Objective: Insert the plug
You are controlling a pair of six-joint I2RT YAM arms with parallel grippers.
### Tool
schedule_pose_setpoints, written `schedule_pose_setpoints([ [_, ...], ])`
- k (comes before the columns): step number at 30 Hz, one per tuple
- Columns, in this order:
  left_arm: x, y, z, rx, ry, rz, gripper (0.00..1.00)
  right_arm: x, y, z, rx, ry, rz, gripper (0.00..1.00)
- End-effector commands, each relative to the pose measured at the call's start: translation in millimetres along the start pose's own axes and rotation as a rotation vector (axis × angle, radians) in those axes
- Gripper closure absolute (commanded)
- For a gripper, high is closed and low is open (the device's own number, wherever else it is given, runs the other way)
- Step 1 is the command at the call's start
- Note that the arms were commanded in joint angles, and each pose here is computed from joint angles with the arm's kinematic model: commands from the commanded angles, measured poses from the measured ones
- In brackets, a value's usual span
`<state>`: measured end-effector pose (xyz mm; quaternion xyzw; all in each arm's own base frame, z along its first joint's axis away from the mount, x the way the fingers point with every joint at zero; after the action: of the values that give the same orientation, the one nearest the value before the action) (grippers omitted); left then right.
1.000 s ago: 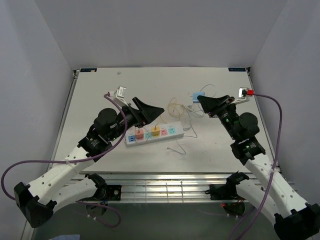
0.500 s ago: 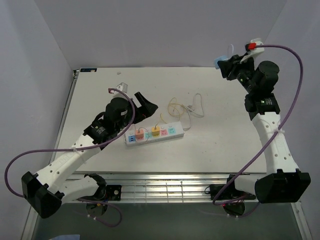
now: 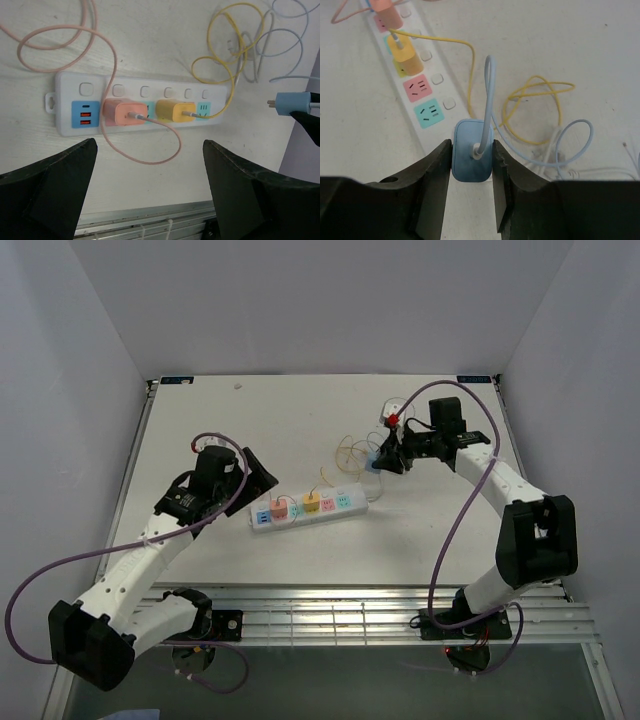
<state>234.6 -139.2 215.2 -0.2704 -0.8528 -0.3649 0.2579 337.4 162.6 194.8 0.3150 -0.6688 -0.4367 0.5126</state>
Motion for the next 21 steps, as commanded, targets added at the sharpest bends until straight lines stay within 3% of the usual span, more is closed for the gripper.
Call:
schedule_pose_setpoints([
  [1, 0.6, -13.3, 22.9, 0.015, 0.060, 0.083, 0.02, -7.7, 14.6, 16.5, 0.210, 0.201, -0.064, 0.92],
  [10, -6.1, -38.6, 62.2, 0.094, 0.104, 0.160, 0.02, -50.0, 3.0, 50.3, 0.272, 0.298, 0.022, 0.92],
  [21, -22.5, -50.4, 71.3, 0.122, 0.101, 0.193, 0.02, -76.7, -11.6, 63.5, 0.303, 0.360, 0.113, 0.92],
])
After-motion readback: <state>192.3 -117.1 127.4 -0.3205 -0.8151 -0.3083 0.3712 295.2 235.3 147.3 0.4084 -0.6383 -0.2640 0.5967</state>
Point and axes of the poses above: each gripper's point midway between its finger pads, its own x axis back along the fingers, its own z axis along the line the jaws close on, y = z × x, the point moved 5 cm from there along x, back along the fingers, and after that the axes turned 3 degrees about x, right-handed, at the moved point
